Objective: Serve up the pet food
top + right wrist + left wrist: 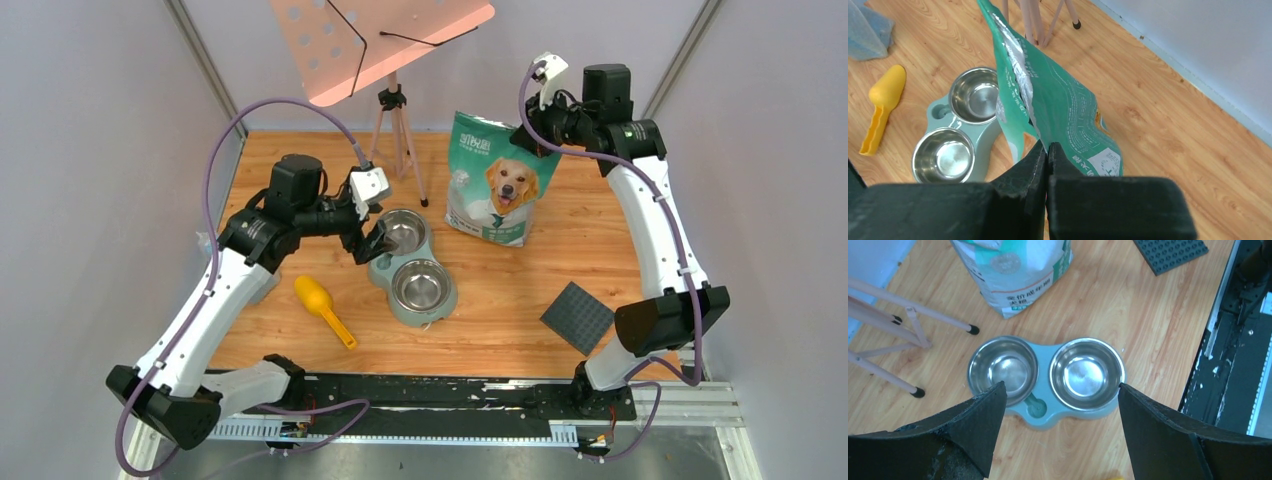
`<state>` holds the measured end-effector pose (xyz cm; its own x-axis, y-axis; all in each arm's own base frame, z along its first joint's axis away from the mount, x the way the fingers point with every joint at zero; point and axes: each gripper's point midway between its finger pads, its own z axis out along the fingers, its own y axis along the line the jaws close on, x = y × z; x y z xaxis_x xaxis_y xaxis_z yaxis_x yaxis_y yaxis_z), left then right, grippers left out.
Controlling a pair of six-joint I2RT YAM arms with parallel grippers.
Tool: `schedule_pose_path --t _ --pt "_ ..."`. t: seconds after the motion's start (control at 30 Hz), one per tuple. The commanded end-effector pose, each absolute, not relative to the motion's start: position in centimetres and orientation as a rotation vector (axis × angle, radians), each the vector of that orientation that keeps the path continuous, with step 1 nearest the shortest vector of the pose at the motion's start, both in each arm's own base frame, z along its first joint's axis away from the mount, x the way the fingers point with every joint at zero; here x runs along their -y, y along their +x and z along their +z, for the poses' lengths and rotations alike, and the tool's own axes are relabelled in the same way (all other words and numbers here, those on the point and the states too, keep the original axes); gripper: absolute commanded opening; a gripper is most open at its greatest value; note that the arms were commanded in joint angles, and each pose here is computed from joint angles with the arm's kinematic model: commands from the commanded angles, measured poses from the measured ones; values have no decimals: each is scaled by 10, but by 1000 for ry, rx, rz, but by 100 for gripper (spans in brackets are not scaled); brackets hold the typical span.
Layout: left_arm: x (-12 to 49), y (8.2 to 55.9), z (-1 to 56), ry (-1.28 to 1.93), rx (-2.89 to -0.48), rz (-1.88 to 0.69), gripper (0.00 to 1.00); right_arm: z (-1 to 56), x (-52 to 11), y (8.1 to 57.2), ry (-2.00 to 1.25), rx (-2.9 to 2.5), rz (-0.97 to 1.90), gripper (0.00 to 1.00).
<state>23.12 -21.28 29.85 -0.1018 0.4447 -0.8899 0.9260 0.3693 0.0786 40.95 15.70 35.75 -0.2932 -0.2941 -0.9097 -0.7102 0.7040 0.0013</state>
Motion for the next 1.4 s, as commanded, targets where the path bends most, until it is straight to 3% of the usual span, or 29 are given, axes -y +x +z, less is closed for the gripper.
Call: schedule_pose_path --t 0.0,0.37,0.8,0.83,0.93,1.0,1.07,1.37 --pt "232 242 334 1151 -1628 -720 89 404 -150 389 -588 -1884 532 0" --pt "273 271 326 1127 -1655 -773 88 457 -157 355 -219 -1880 772 0" --pt "297 278 322 1140 -1727 -823 88 472 -199 321 -289 -1848 985 0" --pt "297 278 323 1146 -1723 -816 88 467 -205 314 -331 -1854 1013 6" --pt "297 282 333 1111 -1710 -806 88 456 -217 297 -498 -1842 1096 45" --pt "298 290 342 1044 -1744 -805 89 458 -216 302 -521 -1826 1098 61" --pt "300 295 350 971 -1806 -821 89 467 -210 312 -528 -1801 1100 62" --pt "326 298 383 899 -1859 -1014 87 464 -194 363 -528 -1768 879 47"
